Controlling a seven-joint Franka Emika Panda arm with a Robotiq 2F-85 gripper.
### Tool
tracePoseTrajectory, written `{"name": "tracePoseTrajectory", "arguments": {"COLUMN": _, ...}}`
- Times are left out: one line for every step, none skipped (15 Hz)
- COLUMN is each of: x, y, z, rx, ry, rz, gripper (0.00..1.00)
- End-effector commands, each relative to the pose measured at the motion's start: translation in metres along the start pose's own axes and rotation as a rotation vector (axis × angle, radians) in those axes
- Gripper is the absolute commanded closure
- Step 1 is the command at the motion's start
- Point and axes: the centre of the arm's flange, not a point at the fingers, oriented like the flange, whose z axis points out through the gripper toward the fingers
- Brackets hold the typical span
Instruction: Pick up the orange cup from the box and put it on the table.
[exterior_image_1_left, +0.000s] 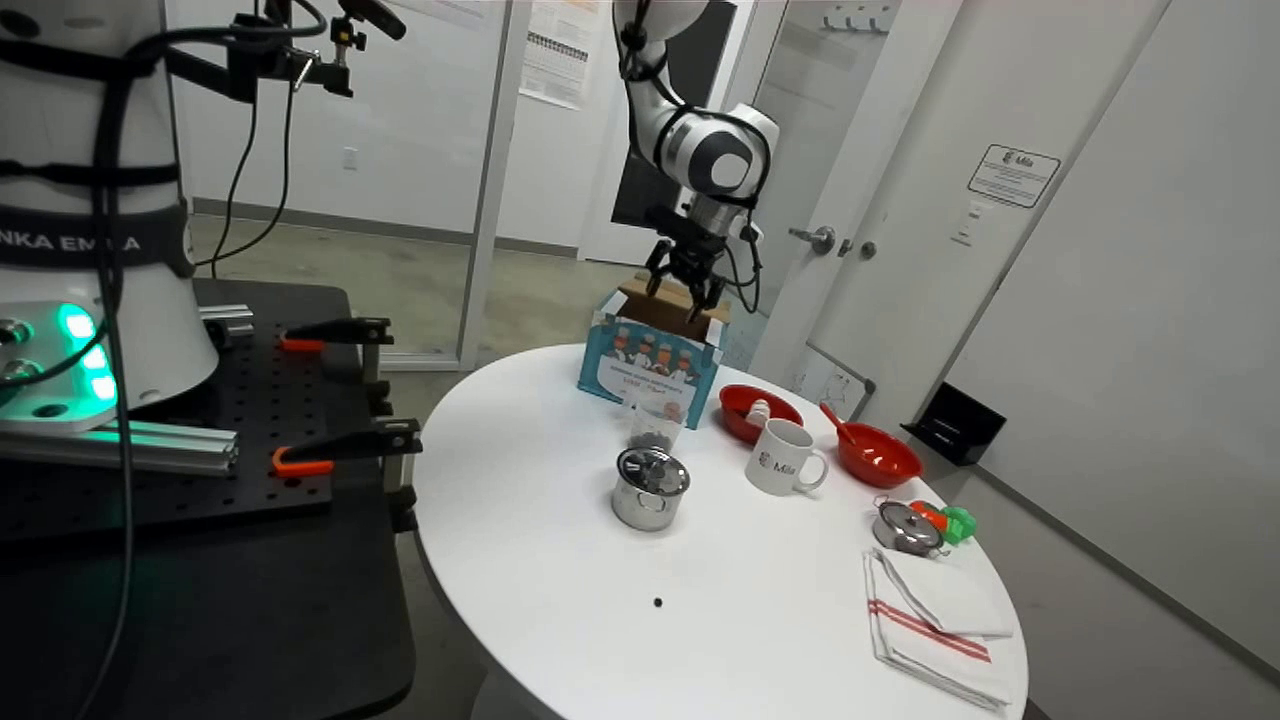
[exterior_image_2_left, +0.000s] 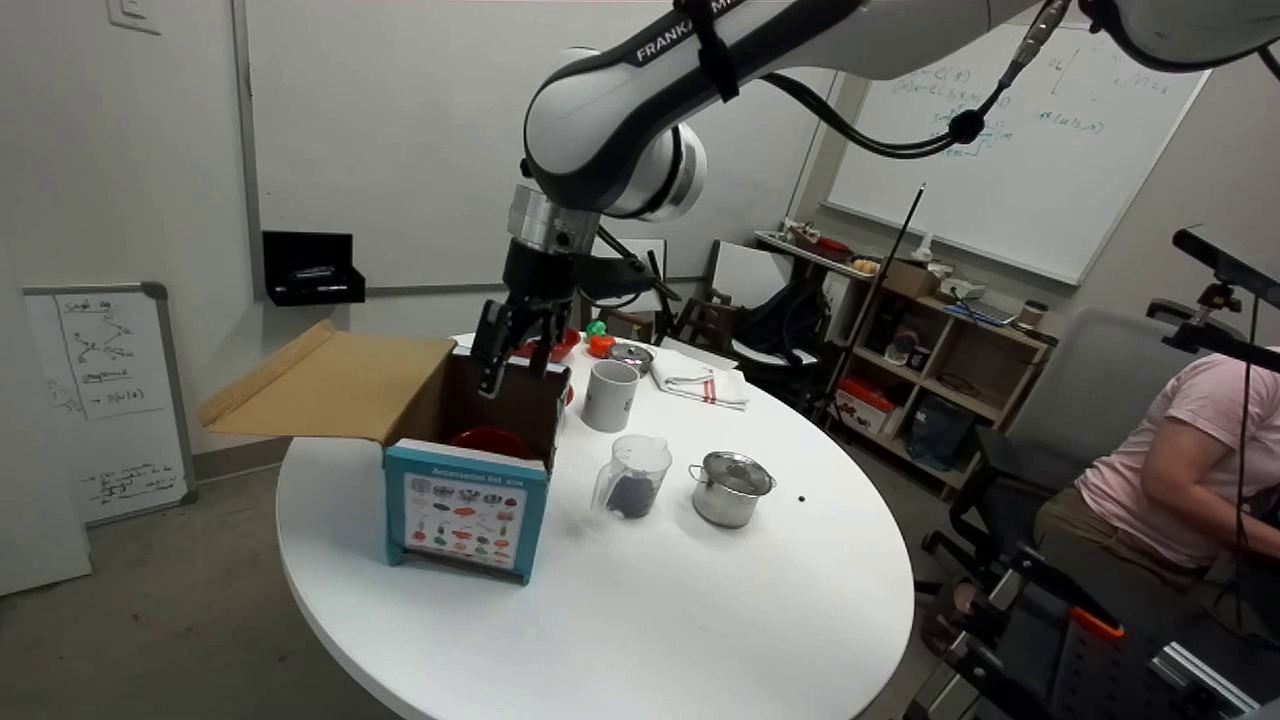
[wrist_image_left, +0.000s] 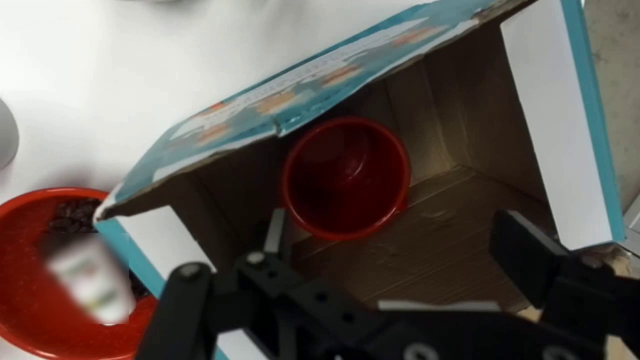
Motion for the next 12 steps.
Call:
{"name": "tracePoseTrajectory", "arguments": {"x": -0.017, "y": -0.005, "z": 0.008, "rx": 0.007, "ry": 0.024, "rz": 0.025, "gripper": 0.0}}
{"name": "tracePoseTrajectory", "arguments": {"x": -0.014, "y": -0.006, "z": 0.014, "rx": 0.007, "ry": 0.004, "rz": 0.009, "gripper": 0.0}}
{"name": "tracePoseTrajectory", "arguments": {"x": -0.011, "y": -0.008, "z": 0.02, "rx": 0.014, "ry": -0.014, "rz": -0.004, "gripper": 0.0}}
{"name": "tracePoseTrajectory", "arguments": {"x": -0.008, "y": -0.01, "z": 0.024, "rx": 0.012, "ry": -0.029, "rz": -0.011, "gripper": 0.0}}
{"name": "tracePoseTrajectory", "arguments": {"x": -0.005, "y": -0.013, "z": 0.029, "rx": 0.009, "ry": -0.041, "rz": -0.02, "gripper": 0.0}}
{"name": "tracePoseTrajectory", "arguments": {"x": -0.003, "y": -0.015, "z": 0.033, "rx": 0.011, "ry": -0.052, "rz": -0.028, "gripper": 0.0}}
{"name": "tracePoseTrajectory", "arguments": {"x": 0.0, "y": -0.017, "z": 0.039, "rx": 0.004, "ry": -0.062, "rz": -0.03, "gripper": 0.0}}
{"name": "tracePoseTrajectory", "arguments": {"x": 0.002, "y": -0.018, "z": 0.044, "rx": -0.001, "ry": -0.074, "rz": -0.03, "gripper": 0.0}}
{"name": "tracePoseTrajectory", "arguments": {"x": 0.005, "y": -0.018, "z": 0.049, "rx": -0.004, "ry": -0.085, "rz": -0.03, "gripper": 0.0}}
{"name": "tracePoseTrajectory", "arguments": {"x": 0.007, "y": -0.018, "z": 0.055, "rx": -0.011, "ry": -0.097, "rz": -0.027, "gripper": 0.0}}
{"name": "tracePoseTrajectory", "arguments": {"x": 0.01, "y": -0.017, "z": 0.06, "rx": -0.014, "ry": -0.108, "rz": -0.025, "gripper": 0.0}}
{"name": "tracePoseTrajectory", "arguments": {"x": 0.013, "y": -0.016, "z": 0.064, "rx": -0.019, "ry": -0.117, "rz": -0.024, "gripper": 0.0}}
